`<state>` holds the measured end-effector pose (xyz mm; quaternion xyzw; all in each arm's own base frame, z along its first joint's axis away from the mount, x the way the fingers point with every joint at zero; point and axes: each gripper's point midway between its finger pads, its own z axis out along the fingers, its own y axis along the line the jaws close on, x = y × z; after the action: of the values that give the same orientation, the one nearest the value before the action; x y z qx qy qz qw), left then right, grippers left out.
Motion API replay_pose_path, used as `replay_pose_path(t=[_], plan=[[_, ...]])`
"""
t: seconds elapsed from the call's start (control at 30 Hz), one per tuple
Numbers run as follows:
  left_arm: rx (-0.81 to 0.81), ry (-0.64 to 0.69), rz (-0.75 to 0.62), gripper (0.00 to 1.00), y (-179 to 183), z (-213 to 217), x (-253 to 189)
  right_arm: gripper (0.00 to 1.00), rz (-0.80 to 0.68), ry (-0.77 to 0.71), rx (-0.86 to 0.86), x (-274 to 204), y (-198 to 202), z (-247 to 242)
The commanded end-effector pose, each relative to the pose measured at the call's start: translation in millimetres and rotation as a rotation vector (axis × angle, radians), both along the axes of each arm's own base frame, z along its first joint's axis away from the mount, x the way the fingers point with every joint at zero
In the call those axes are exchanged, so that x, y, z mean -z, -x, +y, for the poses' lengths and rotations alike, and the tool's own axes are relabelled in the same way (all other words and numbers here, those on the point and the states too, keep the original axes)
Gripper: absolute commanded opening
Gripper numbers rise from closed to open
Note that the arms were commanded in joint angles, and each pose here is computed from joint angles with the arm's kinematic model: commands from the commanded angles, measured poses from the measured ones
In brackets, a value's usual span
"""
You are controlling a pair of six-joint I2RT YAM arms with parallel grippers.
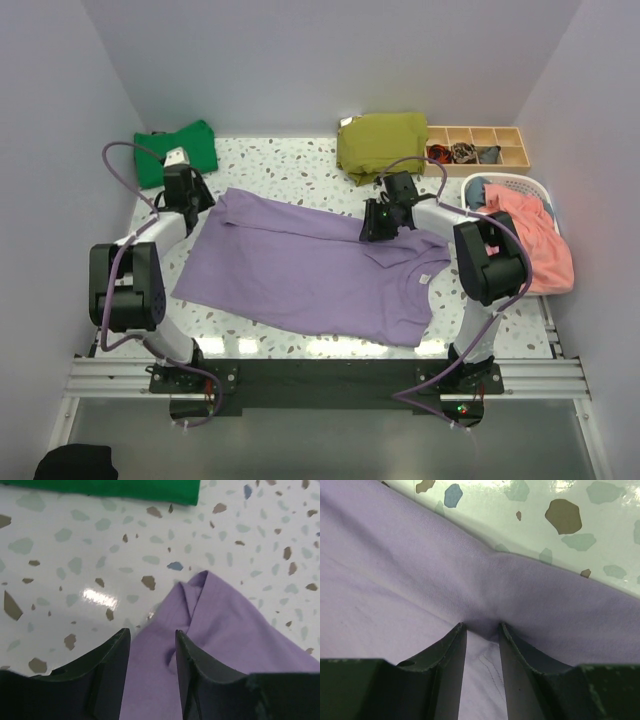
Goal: Fold and stack the t-shirts
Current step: Fold the flattened tshirt in 1/3 of the way
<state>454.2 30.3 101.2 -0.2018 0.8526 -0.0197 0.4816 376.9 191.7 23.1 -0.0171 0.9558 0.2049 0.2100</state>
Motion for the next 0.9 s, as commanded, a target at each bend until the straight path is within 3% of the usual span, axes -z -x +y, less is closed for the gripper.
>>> replay_pose_path(t=[0.0,0.07,0.13,0.2,0.43,0.5,0.63,0.87], plan=[[-0.044,-0.085,0.071,0.47,23.7,13.8,9.3,0.37,0.016,0.069,0.009,4.3,5.6,-14.7],[0.013,-0.035,0.03,0.5,21.7,-1.0,1.1,0.37,-0.033,0.059,0.013,-13.3,3.0,-14.5],[0.071,0.028,-0.027,0.62,15.6,-19.9,-9.3,0.38,-0.08,0.07,0.04,-29.6,-1.9,-18.8],[0.177,0.117,-0.089,0.64,10.0,-47.2,-22.9,0.39,-0.132,0.094,0.085,-52.9,-4.5,-28.4],[0.42,0.232,-0.161,0.64,-7.3,-114.6,-39.5,0.47,-0.162,0.26,0.292,-73.8,8.0,-77.0],[0.498,0.276,-0.151,0.63,-13.8,-134.6,-32.8,0.47,-0.152,0.216,0.299,-76.9,17.2,-72.8],[0.617,0.343,-0.091,0.51,-19.2,-169.8,-5.0,0.45,-0.096,0.149,0.329,-57.7,47.3,-70.7],[0.684,0.41,-0.037,0.5,-22.2,-198.5,35.0,0.42,-0.104,0.077,0.373,-48.0,65.4,-69.2]])
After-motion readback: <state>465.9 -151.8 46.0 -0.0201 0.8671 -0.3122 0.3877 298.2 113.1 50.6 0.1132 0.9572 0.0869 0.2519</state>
